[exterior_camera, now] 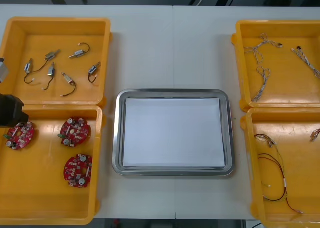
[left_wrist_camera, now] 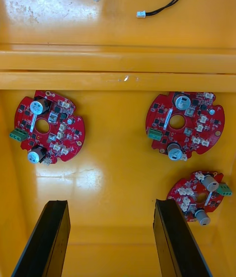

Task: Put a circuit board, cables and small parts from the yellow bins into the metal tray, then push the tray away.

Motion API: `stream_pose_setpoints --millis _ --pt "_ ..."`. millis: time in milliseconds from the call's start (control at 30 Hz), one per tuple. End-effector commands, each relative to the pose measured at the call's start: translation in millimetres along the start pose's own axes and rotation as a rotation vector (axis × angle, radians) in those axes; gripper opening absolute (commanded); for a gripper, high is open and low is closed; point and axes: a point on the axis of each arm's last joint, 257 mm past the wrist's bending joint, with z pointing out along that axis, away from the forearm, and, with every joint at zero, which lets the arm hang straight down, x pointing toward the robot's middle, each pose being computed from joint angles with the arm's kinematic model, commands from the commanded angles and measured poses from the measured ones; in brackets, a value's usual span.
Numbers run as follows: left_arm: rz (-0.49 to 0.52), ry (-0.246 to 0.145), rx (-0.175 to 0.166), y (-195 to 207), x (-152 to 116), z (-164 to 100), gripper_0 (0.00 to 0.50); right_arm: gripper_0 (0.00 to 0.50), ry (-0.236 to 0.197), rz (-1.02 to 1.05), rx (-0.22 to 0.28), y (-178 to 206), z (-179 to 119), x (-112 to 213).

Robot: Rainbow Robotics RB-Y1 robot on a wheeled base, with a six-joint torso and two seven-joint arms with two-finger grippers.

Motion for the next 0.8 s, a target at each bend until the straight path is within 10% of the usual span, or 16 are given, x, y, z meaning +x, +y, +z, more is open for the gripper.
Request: stream_pose_setpoints --millis 33,800 --pt "0.023 -0.028 -0.057 19.4 -4.4 -13.5 0.5 0.5 -0.024 -0.004 0.048 -16.7 -13.4 -4.9" --pt "0.023 -0.028 -0.057 19.4 -4.4 -13.5 0.5 0.5 -0.024 -0.004 0.048 -16.7 -13.4 -4.9"
